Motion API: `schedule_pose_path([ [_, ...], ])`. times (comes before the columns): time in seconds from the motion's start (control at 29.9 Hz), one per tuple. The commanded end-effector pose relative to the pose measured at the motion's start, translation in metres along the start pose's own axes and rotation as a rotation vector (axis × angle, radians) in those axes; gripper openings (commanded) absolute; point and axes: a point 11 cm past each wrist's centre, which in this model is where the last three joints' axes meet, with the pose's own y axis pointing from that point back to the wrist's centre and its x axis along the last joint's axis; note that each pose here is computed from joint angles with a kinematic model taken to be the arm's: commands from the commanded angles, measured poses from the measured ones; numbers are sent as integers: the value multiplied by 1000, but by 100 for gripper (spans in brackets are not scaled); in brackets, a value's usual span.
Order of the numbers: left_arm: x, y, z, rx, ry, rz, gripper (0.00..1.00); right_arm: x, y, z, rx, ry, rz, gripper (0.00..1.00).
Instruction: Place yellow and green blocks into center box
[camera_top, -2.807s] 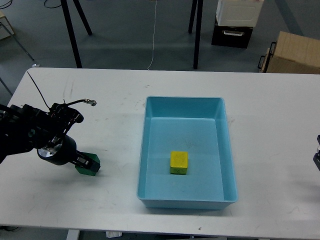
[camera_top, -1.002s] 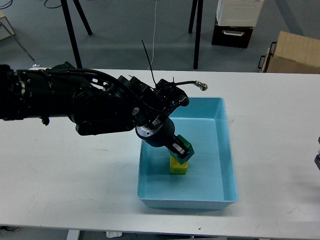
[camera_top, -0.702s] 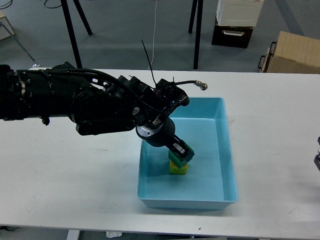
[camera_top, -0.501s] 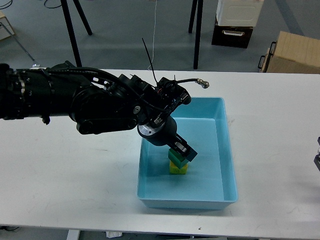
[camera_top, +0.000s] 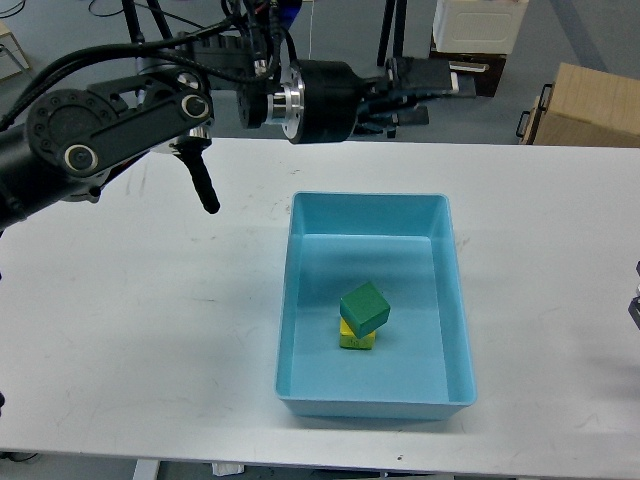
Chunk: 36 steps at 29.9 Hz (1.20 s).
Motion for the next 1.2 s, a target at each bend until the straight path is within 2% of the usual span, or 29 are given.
schedule_pose_path([
  [0.0,23,28,5,-166,154,148,92,-4,-7,-1,2,0,-21,100],
  [0.13,44,74,0,-363,370,322,95,-9,-16,-2,10,1,-44,100],
  [0.3,53,137,-22,-495,502,514,97,1,-17,-8,27,2,-18,100],
  [0.43,44,198,-54,-593,591,696,98,1,-16,-9,25,8,-15,100],
  [0.57,5,239,-89,-652,722,805,99,3,-15,-4,15,0,-9,100],
  [0.67,-28,260,-99,-698,786,870,99,5,-12,1,12,-11,-2,100],
  [0.84,-86,264,-122,-744,957,953,99,14,3,16,-32,-27,40,100],
  [1.17,-191,288,-176,-609,1271,1076,100,15,40,48,-56,-82,84,100],
])
